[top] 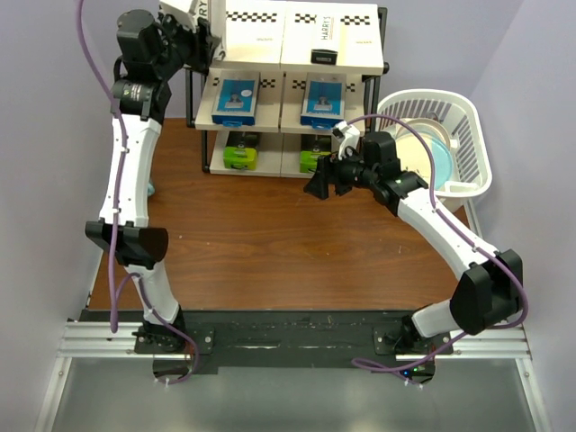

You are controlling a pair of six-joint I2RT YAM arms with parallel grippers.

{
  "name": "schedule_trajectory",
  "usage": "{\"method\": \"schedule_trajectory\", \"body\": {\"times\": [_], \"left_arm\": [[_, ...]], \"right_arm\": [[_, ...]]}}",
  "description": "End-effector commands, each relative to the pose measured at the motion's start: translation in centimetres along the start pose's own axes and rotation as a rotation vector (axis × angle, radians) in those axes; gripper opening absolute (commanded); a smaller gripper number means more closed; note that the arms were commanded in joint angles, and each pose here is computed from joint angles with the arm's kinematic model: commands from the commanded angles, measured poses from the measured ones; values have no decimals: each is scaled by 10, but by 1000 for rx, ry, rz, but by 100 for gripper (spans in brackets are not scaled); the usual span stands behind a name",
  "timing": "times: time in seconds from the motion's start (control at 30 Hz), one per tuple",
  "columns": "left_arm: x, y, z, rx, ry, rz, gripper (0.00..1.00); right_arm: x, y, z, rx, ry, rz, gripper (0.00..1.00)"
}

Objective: Place and organize the shaving razors onto the shelf

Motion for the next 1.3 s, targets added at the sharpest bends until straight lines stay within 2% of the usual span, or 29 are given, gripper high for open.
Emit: {"method": "schedule_trajectory", "body": {"times": [0.0, 0.1, 0.17, 0.3, 0.4, 0.6, 0.8, 1.0, 1.07, 1.27], "left_arm": [[18, 2, -8, -8, -105, 12, 51], [14, 0, -13, -25, -105, 28, 55], [13, 0, -15, -23, -103, 35, 64], [17, 2, -13, -4, -117, 25, 75], [19, 3, -13, -6, -128, 13, 77], [25, 6, -18, 11, -179, -12, 70], [25, 5, -24, 15, -199, -5, 70], [36, 1, -19, 25, -224, -18, 81], [29, -1, -21, 28, -205, -16, 100], [9, -6, -30, 60, -148, -4, 100]], "right_arm": [[9, 2, 3, 7, -48, 12, 82], [9, 0, 2, 4, -44, 7, 82], [9, -2, 2, 0, -45, 4, 82], [8, -4, 2, -4, -46, -6, 82], [5, -5, 1, -3, -42, -17, 82], [4, -7, -1, -5, -43, -30, 82], [4, -9, 0, -12, -43, -36, 82], [0, -12, 2, -18, -44, -45, 82], [-1, -13, 2, -18, -43, -48, 82], [-2, -14, 2, -22, -42, -50, 82]]}}
Point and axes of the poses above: each gripper's point midway between its finger pads, its own z axis back along the fingers, its own y axis along the line the jaws close on, x = y × z, the point moved 7 cm from there along z, back along the fingers, and after that the axes turned 11 degrees about -z, right-handed, at the moved point
